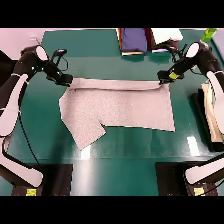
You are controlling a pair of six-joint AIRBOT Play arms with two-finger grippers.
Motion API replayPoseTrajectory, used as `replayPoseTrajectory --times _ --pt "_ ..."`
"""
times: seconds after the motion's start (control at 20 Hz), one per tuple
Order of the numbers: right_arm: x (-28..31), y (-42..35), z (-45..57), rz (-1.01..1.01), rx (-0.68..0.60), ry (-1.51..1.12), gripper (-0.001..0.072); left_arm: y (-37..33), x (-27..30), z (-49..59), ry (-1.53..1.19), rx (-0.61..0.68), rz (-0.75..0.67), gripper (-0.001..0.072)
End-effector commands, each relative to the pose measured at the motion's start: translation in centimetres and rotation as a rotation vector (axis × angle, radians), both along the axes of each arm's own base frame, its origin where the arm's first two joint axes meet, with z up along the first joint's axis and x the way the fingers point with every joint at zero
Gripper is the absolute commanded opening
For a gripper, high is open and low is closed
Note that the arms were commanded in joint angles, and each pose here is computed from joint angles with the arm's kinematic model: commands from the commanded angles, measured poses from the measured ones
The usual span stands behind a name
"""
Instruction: Fold the shirts.
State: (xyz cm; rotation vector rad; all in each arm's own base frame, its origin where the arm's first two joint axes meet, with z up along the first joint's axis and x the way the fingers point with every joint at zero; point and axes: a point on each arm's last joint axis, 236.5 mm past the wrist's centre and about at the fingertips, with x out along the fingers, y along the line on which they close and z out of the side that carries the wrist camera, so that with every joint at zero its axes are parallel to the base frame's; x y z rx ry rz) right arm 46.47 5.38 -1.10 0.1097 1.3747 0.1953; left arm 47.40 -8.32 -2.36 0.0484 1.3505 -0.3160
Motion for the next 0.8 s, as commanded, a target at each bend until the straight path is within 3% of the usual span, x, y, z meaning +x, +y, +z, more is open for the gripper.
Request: replayPoseTrajectory --times 0.0,0.05,0.1,0.4,0.75 --pt "-0.9 0.2 -1.2 0.0 0.009 0.033 0.0019 0.0 -1.0 -1.2 0.037 -0.003 0.008 0.0025" --pt "-1.0 0.3 -1.2 0.001 0.009 0.037 0.0168 0.0 -1.0 -1.1 0.039 -0.003 0.009 0.0141" --pt "-1.1 0.2 -1.1 0.002 0.009 0.04 0.039 0.1 -1.2 -1.0 0.047 -0.004 0.021 0.0397" --pt "-3.5 -0.4 5.6 0.027 0.005 -0.003 0.0399 1.9 -4.8 3.9 0.056 0.052 0.088 0.0427" --pt "-8.7 0.2 9.2 0.021 0.009 -0.133 0.04 3.0 -19.1 -0.2 0.163 0.044 0.219 0.0428"
